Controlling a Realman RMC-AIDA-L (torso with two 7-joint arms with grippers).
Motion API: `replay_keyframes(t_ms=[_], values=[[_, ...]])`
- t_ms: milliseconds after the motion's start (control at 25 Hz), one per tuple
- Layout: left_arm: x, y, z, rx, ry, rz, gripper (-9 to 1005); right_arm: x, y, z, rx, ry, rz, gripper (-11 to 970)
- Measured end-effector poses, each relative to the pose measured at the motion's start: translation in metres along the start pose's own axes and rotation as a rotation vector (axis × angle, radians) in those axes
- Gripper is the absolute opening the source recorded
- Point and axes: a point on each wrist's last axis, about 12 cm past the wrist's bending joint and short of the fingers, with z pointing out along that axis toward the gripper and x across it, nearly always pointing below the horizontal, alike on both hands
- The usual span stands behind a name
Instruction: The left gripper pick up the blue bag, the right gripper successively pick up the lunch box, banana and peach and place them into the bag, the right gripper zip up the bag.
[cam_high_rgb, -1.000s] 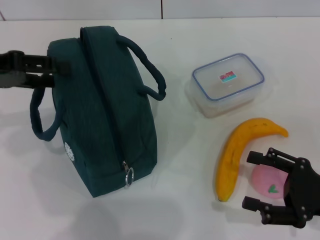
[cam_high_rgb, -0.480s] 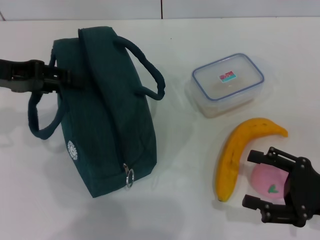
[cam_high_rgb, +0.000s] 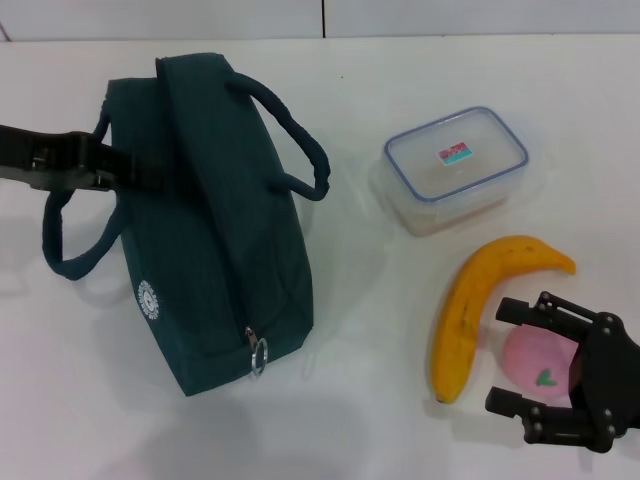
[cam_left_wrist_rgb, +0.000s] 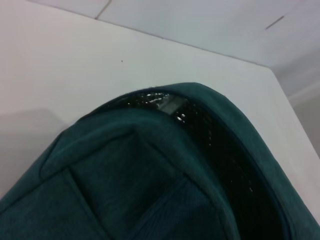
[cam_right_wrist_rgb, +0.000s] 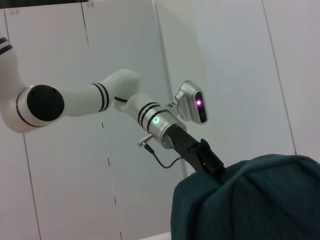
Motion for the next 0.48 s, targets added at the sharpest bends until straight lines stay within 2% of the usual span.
replay_keyframes(t_ms=[200,400,440,480], values=[[-0.0016,-0.0024,0.0020,0.001,0.017,0.017,164,-0.0009,-0.0004,-0.0005,0.011,-0.013,0.003,834],[-0.0041,-0.0039,-0.0004,0.014,-0.003,0.019,55,-0.0032,-0.0025,-0.0010,0.071,-0.071,0.032,832],[-0.0048,-0.0048,-0.0007,0.023,-0.010,0.021,33,-0.0042,-0.0036,-0.0019,0.092,-0.091,0.050,831],[-0.0056,-0.0057,-0.0010,0.034,-0.017,0.023,33,-0.0084,-0.0084,-0.0049,0.155,-0.150,0.113,831]])
